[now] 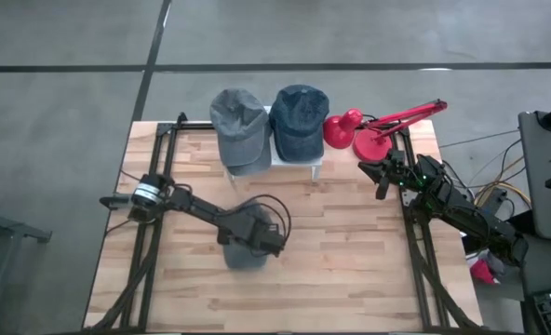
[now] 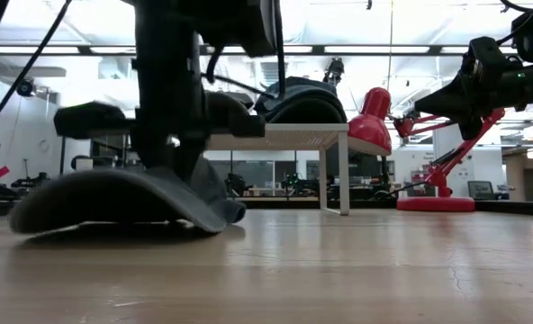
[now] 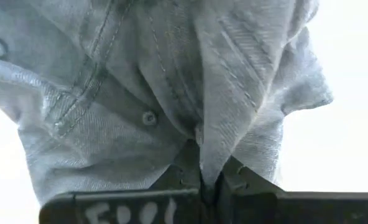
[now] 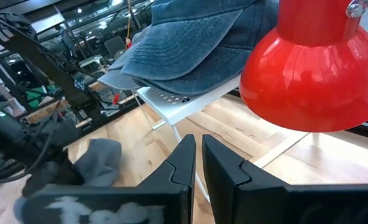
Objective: Pick & Place hat
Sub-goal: Stack the gray cap on the stacked gray caps on the shelf
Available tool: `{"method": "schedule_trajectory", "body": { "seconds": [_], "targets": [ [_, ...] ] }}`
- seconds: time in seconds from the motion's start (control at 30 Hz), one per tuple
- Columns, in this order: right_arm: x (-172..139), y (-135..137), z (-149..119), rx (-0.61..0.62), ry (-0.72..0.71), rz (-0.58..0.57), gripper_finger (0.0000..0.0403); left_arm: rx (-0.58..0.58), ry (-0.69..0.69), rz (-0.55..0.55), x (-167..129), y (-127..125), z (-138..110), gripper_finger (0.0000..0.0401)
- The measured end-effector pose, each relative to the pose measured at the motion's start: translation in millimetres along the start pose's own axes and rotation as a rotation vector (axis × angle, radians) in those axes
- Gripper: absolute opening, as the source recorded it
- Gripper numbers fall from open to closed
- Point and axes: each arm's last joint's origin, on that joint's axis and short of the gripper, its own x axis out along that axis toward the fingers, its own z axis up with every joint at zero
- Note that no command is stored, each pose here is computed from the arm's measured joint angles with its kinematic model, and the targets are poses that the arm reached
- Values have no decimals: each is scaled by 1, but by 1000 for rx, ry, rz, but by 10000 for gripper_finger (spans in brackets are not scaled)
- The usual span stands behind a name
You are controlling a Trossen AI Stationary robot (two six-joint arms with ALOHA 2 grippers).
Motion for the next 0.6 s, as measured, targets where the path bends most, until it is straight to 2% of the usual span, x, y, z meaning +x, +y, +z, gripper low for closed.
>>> {"method": "schedule_trajectory", "body": {
  "seconds": [0.6],
  "targets": [
    [0, 0, 0, 0, 0, 0, 27, 172, -14, -124, -100, -8, -36, 1]
  ]
}}
